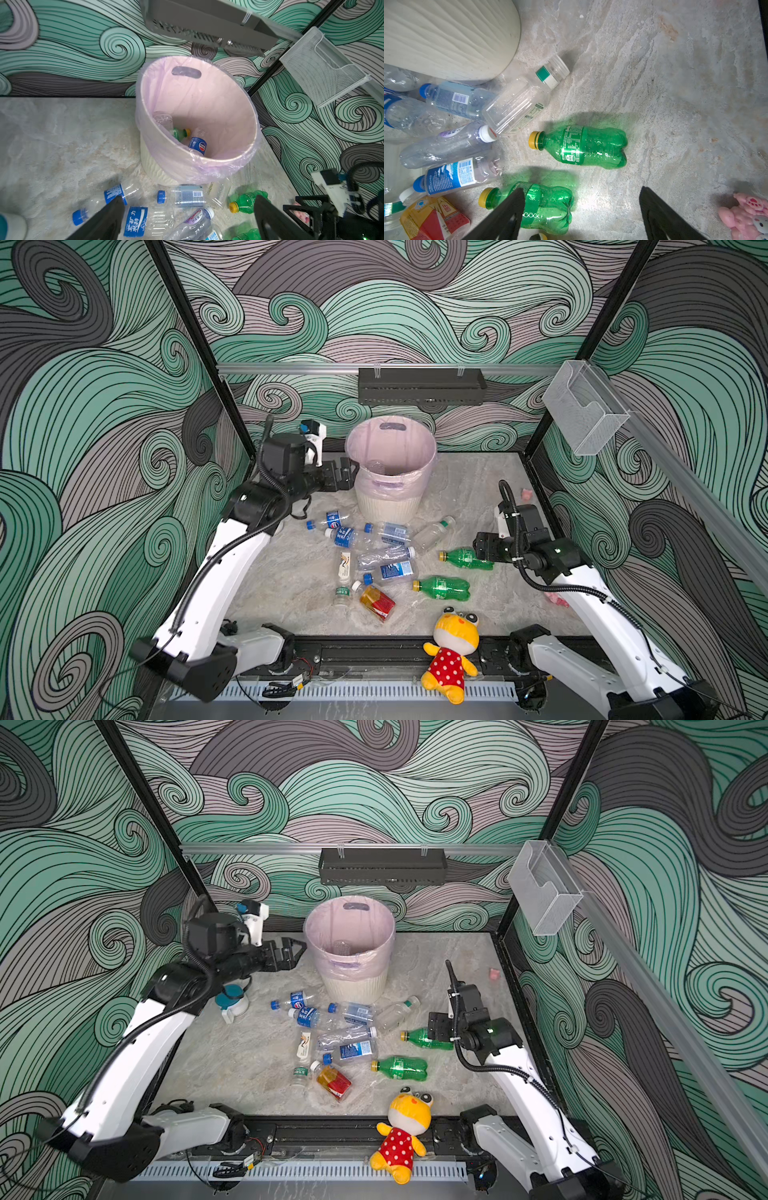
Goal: Throw the plastic bottles in the bin
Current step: 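Withdraw the left arm while the right gripper lowers onto a green Sprite bottle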
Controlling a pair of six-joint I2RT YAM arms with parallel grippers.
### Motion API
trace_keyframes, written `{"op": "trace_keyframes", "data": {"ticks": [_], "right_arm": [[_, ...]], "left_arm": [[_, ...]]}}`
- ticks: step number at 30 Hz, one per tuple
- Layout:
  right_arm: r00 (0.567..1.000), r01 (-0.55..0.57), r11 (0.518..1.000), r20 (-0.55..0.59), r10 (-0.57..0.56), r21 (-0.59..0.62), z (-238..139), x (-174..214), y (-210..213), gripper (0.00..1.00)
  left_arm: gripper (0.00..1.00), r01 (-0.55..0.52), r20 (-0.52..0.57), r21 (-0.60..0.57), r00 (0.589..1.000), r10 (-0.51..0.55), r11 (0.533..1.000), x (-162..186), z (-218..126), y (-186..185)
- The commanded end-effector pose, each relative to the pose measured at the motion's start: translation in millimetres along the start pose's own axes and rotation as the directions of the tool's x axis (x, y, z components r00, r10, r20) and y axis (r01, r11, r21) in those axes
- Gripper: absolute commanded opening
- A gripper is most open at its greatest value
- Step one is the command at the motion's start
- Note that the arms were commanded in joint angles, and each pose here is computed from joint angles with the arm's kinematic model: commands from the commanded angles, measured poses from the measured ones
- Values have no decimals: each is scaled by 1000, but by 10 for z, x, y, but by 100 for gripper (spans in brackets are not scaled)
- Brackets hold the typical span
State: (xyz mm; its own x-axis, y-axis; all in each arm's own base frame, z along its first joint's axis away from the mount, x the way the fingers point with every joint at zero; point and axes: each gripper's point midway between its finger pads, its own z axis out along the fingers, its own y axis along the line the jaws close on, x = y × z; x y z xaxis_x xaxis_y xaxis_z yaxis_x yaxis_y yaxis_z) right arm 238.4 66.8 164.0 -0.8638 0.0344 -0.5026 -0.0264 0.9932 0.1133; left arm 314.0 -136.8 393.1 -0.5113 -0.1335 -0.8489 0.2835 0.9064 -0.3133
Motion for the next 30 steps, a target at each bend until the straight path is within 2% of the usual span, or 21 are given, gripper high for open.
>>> {"op": "trace_keyframes", "data": {"ticks": [1,2,4,7,9,11,13,16,18,21,30], "right_arm": [[995,75,995,-66,-79,-65,-13,64,141,86],[990,121,985,-53,-129,-127,-16,20,265,84],[986,160,977,-23,-165,-144,-28,-94,337,83],[931,363,900,59,-360,-243,-52,-210,569,84],[840,538,797,102,-532,-272,-25,-168,663,85],[763,641,728,102,-638,-242,39,-146,623,87],[710,699,684,86,-699,-209,126,-143,560,88],[604,782,584,32,-796,-218,277,-7,480,90],[567,805,558,-15,-824,-199,369,9,394,91],[539,815,536,-54,-841,-218,545,47,372,91],[519,797,540,-150,-841,-271,956,235,261,86]], "left_arm": [[99,-43,-101,-182,995,25,982,493,-170,421],[99,-45,-107,-215,994,22,976,607,-247,508],[99,-41,-110,-259,994,13,965,800,-393,633],[99,-16,-103,-283,995,-14,959,1071,-544,748],[99,-4,-98,-275,995,-24,962,1238,-591,782],[99,7,-90,-278,995,-33,961,1341,-618,819],[99,6,-91,-285,995,-33,958,1399,-660,847],[99,-13,-97,-300,995,-17,954,1424,-707,879],[99,-28,-102,-305,995,-4,952,1423,-714,889],[99,-44,-112,-311,994,10,949,1433,-700,904],[99,-26,-83,-290,997,1,957,1379,-625,867]]}}
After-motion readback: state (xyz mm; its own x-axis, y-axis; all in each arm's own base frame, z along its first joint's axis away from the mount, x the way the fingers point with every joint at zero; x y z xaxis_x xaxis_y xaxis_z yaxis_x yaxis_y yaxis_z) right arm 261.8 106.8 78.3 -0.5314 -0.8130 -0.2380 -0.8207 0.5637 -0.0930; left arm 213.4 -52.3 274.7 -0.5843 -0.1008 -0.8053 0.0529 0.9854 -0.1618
